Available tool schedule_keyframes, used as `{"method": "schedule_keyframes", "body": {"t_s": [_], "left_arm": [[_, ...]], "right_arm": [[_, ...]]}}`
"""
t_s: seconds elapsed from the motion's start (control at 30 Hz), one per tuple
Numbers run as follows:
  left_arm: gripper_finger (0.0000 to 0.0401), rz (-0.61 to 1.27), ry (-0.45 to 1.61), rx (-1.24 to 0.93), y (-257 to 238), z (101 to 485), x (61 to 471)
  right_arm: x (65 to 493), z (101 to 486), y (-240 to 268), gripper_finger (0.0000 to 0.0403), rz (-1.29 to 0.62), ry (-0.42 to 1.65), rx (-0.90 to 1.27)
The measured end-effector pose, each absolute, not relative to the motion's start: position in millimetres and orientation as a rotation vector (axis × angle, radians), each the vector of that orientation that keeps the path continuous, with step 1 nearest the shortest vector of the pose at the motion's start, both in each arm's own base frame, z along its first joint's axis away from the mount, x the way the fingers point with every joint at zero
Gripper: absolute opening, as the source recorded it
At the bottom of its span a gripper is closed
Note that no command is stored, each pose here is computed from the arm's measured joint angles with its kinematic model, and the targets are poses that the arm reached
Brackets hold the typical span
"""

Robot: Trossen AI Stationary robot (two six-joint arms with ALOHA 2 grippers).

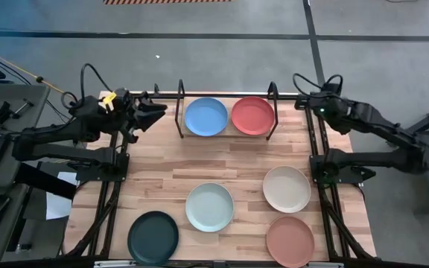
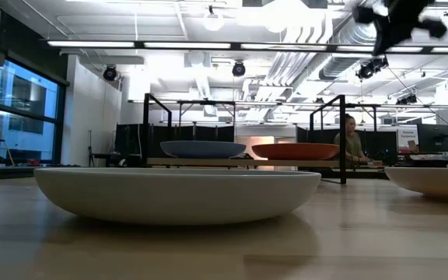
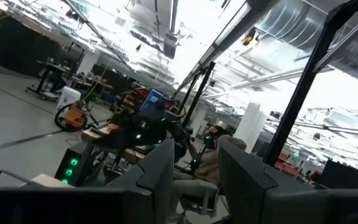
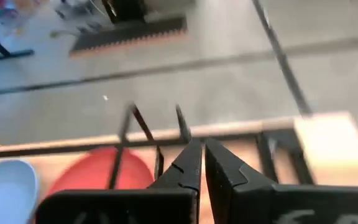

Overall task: Place and stack plates onto a shelf
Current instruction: Adjust the orange plate on the shelf

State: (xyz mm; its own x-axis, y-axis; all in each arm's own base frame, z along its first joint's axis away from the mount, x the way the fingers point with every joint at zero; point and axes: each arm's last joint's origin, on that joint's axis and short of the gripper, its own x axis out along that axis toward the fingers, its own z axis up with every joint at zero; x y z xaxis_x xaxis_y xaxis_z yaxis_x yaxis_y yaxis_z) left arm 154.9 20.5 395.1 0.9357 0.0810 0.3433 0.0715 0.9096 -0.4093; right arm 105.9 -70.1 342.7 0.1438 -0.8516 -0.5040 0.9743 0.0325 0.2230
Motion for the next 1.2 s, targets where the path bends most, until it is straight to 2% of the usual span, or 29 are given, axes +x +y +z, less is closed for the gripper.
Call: {"method": "schedule_keyframes", "body": {"t_s": [0.3,0.6,0.87,1.2], "left_arm": [[0.0113,0.001,-0.351,-0.476,20.9,393.4,157.5],[0.0113,0.001,-0.356,-0.509,21.1,393.6,157.2],[0.0113,0.032,-0.366,-0.514,22.0,393.7,157.1],[0.0113,0.035,-0.368,-0.514,22.2,393.8,157.1]], "right_arm": [[98.1,255.6,-105.1,0.0,-1.449,0.155,0.97],[81.3,181.0,-138.4,0.0,-1.224,-0.122,1.427],[86.2,144.9,-139.2,0.0,-1.103,-0.132,1.587],[99.0,138.8,-149.8,0.0,-1.038,-0.187,1.599]]}}
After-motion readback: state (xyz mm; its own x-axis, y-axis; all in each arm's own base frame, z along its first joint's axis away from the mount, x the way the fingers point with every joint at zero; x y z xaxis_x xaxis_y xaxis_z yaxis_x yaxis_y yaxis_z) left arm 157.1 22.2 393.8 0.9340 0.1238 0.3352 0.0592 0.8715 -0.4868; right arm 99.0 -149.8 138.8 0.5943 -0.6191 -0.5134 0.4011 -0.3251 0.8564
